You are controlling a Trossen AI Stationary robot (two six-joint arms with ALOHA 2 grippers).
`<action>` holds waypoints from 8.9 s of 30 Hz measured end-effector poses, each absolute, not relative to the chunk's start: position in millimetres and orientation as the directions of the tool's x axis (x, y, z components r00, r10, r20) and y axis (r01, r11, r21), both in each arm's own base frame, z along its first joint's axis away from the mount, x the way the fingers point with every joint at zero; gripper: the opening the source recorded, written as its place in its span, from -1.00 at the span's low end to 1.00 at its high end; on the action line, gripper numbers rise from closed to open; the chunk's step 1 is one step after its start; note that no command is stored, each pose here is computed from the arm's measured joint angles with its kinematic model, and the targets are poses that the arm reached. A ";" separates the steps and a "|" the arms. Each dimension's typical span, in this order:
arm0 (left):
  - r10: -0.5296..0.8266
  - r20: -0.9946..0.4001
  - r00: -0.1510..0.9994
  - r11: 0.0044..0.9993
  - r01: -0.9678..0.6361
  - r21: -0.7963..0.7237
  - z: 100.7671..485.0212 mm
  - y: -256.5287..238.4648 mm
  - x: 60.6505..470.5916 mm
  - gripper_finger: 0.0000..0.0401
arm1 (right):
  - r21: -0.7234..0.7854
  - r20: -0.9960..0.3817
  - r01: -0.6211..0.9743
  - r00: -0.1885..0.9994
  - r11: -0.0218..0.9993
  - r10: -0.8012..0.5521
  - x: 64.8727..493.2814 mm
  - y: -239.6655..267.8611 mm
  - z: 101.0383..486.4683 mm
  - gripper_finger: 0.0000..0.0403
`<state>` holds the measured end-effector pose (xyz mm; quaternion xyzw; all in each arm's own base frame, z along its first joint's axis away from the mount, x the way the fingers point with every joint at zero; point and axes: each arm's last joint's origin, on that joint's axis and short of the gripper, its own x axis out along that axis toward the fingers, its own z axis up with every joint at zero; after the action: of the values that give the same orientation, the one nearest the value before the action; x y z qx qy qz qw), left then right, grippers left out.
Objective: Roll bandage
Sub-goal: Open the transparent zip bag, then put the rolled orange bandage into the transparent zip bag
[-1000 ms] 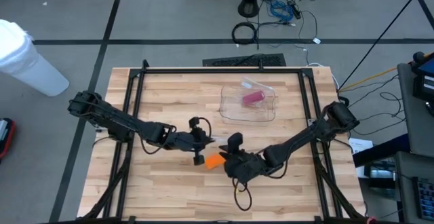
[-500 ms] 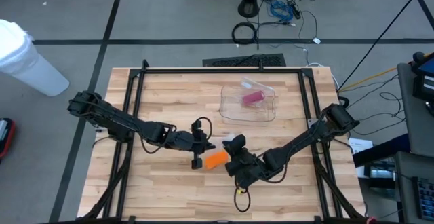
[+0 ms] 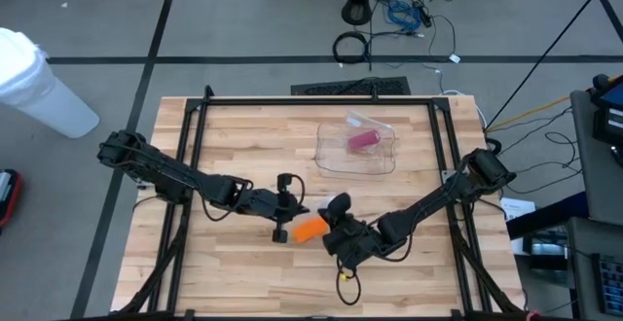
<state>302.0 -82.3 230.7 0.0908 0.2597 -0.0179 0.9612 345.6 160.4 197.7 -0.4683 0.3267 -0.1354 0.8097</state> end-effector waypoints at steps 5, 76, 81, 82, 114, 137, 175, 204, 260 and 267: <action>0.147 -0.490 0.859 0.967 -0.020 0.255 230.2 -78.3 301.4 -0.98 | -0.837 -0.427 -0.116 0.749 0.534 -0.507 345.4 159.2 196.5 -1.00; 0.211 -0.496 0.842 0.965 -0.098 0.245 229.0 -73.0 300.9 -0.63 | -0.841 -0.432 -0.123 0.737 0.526 -0.519 352.4 154.3 207.7 -1.00; 0.232 -0.497 0.836 0.959 -0.112 0.258 228.5 -72.4 300.4 -0.87 | -0.820 -0.481 -0.182 0.733 0.543 -0.481 351.6 153.3 204.8 -1.00; 0.246 -0.497 0.832 0.956 -0.123 0.268 228.3 -72.1 300.1 -0.93 | -0.820 -0.481 -0.181 0.733 0.543 -0.481 351.6 153.2 204.8 -1.00; 0.450 -0.339 0.826 0.745 -0.137 0.653 215.2 -123.2 294.9 -1.00 | -0.364 -0.692 -0.119 0.699 0.924 -0.183 359.2 120.1 210.3 -1.00; 0.559 -0.379 0.737 0.763 -0.278 0.583 156.1 -152.1 284.0 -1.00 | 0.026 -0.772 -0.170 0.623 0.985 0.128 351.2 141.3 205.6 -0.21; 0.679 -0.255 0.688 0.543 -0.238 0.805 114.9 -167.9 268.5 -1.00 | -0.086 -0.827 -0.120 0.562 0.989 -0.004 387.8 103.1 143.3 0.12; 0.595 -0.418 0.686 0.780 -0.367 0.507 94.5 -157.0 284.6 -1.00 | 0.112 -0.796 0.405 0.583 0.908 -0.162 365.3 125.1 171.6 -0.71; 0.441 -0.402 0.802 0.891 -0.444 0.091 141.3 -153.8 309.7 -1.00 | 0.097 -0.844 0.505 0.498 0.858 -0.198 365.6 115.8 153.9 -0.71; 0.395 -0.424 0.815 0.909 -0.413 0.053 141.4 -152.5 312.4 -1.00 | 0.109 -0.827 0.479 0.530 0.871 -0.188 371.6 117.2 149.3 -0.71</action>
<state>312.4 -152.5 141.4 -0.0207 0.2179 0.2119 0.9525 371.6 117.2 149.3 0.1637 0.4443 -0.1941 0.8592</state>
